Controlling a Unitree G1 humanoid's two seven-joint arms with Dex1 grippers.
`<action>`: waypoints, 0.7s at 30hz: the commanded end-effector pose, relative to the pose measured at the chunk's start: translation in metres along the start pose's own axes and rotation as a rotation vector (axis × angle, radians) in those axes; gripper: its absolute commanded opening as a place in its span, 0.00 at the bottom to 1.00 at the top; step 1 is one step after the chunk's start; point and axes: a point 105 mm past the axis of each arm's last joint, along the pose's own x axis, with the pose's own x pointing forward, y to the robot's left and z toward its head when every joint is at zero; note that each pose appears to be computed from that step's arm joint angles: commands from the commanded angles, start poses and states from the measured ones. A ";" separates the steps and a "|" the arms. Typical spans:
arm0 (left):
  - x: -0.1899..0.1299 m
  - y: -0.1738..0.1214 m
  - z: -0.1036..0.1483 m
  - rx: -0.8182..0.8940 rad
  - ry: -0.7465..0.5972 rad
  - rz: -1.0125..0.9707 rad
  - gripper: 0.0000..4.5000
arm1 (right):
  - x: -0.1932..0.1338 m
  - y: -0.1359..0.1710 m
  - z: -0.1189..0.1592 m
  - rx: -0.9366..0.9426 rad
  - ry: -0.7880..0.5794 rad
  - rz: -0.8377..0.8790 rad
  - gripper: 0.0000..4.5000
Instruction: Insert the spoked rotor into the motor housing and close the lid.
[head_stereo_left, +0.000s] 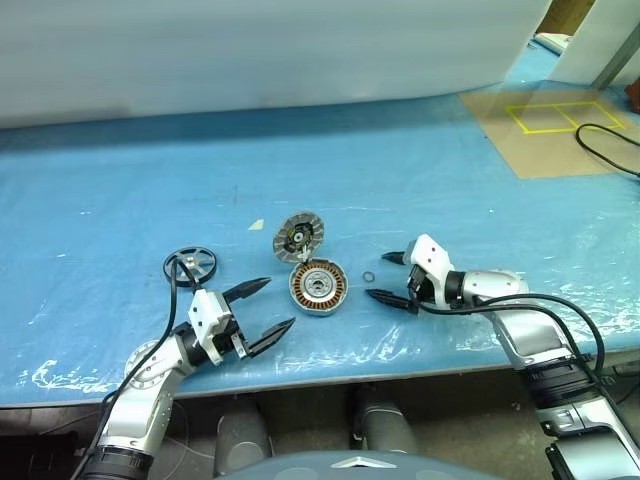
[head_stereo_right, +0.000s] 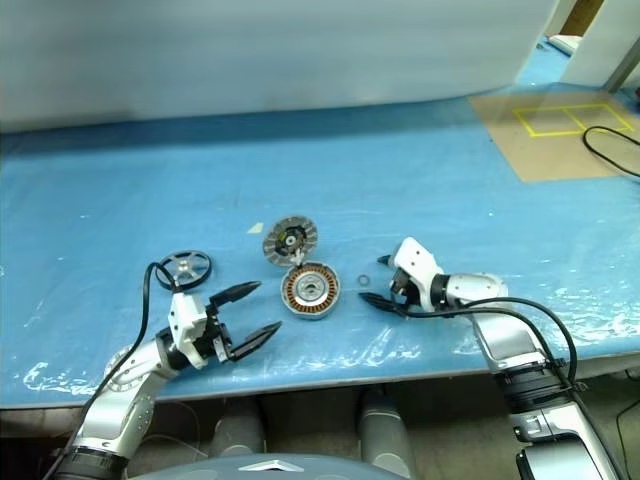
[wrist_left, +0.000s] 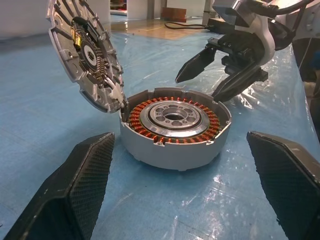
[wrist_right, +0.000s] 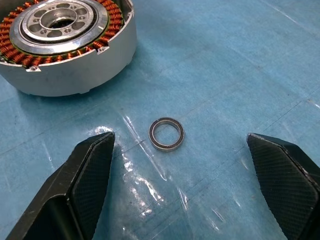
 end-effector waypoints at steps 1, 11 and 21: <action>0.001 -0.003 0.009 0.030 -0.028 -0.008 1.00 | 0.002 0.000 0.003 -0.034 -0.010 -0.012 0.99; 0.000 -0.003 0.010 0.032 -0.023 -0.009 1.00 | 0.007 -0.001 -0.004 -0.044 0.003 -0.035 0.99; 0.000 -0.003 0.010 0.030 -0.016 -0.012 1.00 | 0.007 0.003 -0.010 -0.059 0.020 -0.026 0.99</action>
